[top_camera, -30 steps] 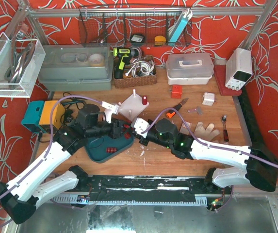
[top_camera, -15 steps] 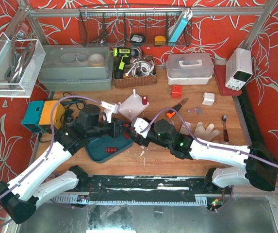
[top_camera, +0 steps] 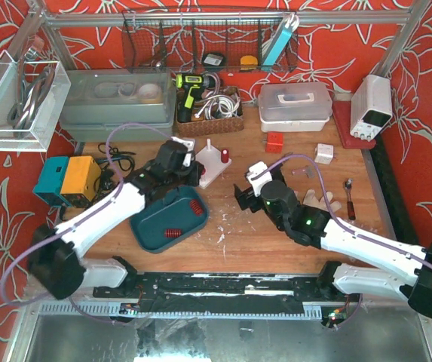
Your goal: Install the large spring
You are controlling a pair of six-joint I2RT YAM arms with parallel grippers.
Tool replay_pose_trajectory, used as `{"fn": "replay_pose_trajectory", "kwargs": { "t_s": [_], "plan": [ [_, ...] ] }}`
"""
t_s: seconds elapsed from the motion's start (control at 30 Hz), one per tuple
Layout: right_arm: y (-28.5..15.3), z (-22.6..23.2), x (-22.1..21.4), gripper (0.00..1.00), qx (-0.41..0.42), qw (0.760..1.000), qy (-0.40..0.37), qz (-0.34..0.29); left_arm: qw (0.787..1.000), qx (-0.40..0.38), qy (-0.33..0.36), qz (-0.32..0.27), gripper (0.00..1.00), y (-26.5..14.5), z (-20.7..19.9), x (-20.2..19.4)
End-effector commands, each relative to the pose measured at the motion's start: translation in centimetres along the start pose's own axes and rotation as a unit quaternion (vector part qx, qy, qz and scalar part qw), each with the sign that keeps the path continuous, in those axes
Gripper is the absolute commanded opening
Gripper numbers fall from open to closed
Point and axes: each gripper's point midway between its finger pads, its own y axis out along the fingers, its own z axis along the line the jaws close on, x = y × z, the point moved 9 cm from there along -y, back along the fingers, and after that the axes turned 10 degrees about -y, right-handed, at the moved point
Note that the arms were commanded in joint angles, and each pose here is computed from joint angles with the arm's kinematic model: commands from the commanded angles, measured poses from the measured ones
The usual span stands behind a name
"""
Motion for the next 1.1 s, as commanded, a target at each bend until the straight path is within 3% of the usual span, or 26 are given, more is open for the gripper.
{"fn": "replay_pose_trajectory", "kwargs": {
  "t_s": [0.0, 0.17, 0.37, 1.07],
  "plan": [
    [0.2, -1.7, -2.9, 0.99, -0.104, 0.993, 0.028, 0.052, 0.997, 0.043, 0.012, -0.067, 0.0, 3.0, 0.0, 3.8],
    [0.1, -3.3, -4.3, 0.99, -0.153, 0.984, 0.065, 0.064, 0.994, 0.076, 0.019, -0.075, 0.0, 6.9, 0.1, 6.1],
    [-0.4, -3.9, -5.1, 0.99, -0.142, 0.985, 0.088, 0.045, 0.992, 0.103, 0.024, -0.066, 0.0, 10.5, 0.2, 8.3],
    [-0.2, -4.0, -5.8, 0.99, -0.148, 0.985, 0.081, 0.037, 0.993, 0.113, 0.013, -0.01, 0.0, 18.8, 2.0, 9.8]
  ]
}}
